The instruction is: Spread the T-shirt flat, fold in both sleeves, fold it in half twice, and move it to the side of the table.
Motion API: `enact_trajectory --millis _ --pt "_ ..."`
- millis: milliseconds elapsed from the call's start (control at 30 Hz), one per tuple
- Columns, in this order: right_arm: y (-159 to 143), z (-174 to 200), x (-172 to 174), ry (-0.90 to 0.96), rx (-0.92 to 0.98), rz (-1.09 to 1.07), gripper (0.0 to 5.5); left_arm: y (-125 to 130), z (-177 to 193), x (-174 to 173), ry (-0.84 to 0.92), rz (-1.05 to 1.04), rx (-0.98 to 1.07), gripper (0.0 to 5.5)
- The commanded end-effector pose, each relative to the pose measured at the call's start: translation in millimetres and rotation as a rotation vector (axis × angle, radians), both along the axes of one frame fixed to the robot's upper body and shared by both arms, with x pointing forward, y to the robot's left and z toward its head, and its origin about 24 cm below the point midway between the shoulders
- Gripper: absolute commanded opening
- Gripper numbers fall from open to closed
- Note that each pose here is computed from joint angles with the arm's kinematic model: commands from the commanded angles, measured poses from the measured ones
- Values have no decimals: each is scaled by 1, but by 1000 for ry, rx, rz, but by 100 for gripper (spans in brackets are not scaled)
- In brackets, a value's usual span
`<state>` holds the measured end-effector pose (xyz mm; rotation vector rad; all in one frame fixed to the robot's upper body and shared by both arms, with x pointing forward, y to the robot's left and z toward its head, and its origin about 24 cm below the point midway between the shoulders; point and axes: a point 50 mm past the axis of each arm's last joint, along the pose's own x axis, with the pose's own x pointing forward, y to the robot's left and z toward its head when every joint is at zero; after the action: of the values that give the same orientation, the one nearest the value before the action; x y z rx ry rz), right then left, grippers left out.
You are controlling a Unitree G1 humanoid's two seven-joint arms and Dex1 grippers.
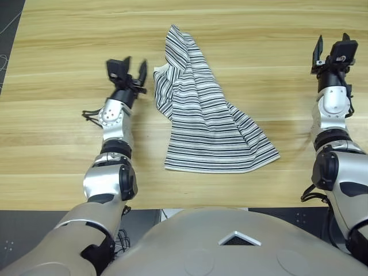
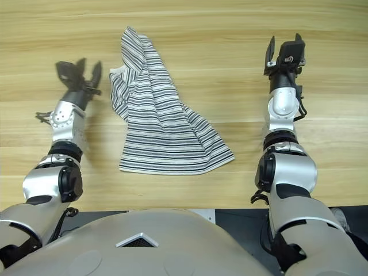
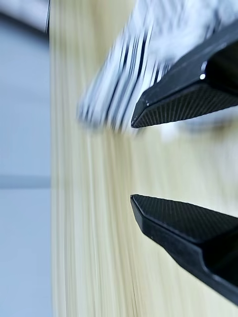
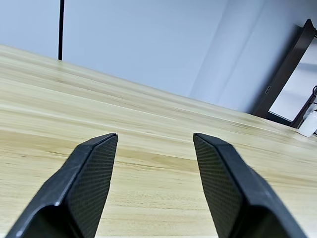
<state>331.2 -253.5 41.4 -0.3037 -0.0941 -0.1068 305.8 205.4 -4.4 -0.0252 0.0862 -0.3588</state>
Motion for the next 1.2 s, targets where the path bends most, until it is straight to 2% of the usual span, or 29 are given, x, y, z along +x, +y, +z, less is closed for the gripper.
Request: enact_trajectory --millis 33,167,567,767,1200 --pt "3 2 4 1 -6 6 282 -2 -4 -5 59 -82 -19 249" --pt "5 2 4 0 -8 13 282 -4 -7 -8 109 -113 -36 249" --pt "12 2 5 -5 -15 40 282 3 -23 -9 243 -14 -13 249" --pt "14 2 6 -4 -18 48 282 -6 -30 -11 283 -48 -27 249" --pt "14 1 6 3 -17 49 285 -16 -33 -14 292 -131 -47 47"
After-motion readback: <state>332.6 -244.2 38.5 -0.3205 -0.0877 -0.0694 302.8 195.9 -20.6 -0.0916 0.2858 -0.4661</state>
